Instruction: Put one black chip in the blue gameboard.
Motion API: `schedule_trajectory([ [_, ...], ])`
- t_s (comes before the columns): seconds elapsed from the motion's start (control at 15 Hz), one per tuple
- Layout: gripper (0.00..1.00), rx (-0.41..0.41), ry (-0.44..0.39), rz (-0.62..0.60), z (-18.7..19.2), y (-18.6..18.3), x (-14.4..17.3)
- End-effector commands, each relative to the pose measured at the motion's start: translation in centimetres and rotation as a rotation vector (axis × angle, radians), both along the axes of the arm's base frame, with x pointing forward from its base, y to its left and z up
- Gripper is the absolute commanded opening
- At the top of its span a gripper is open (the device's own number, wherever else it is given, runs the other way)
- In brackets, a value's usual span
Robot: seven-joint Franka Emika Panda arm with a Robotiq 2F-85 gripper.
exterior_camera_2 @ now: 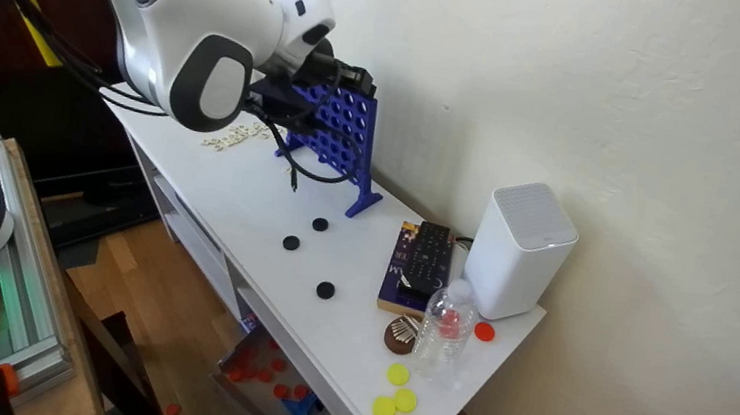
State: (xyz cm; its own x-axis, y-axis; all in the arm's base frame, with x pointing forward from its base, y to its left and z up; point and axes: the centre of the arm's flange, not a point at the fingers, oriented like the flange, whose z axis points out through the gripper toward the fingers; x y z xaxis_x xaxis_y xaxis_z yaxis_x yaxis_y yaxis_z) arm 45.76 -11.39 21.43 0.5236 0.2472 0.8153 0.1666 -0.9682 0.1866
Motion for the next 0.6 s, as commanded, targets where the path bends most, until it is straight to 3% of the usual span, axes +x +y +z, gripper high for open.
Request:
schedule_trajectory([
  [0.0, 0.09, -0.023, 0.017, -0.009, -0.86, 0.39, -0.70],
  [0.13, 0.09, -0.022, 0.015, -0.007, -0.77, 0.40, -0.78],
  [0.27, 0.59, -0.019, 0.012, -0.004, -0.69, 0.41, -0.90],
  [0.33, 0.60, -0.018, 0.012, -0.003, -0.69, 0.42, -0.96],
  [0.53, 0.80, -0.017, 0.019, -0.003, -0.89, 0.50, -1.26],
])
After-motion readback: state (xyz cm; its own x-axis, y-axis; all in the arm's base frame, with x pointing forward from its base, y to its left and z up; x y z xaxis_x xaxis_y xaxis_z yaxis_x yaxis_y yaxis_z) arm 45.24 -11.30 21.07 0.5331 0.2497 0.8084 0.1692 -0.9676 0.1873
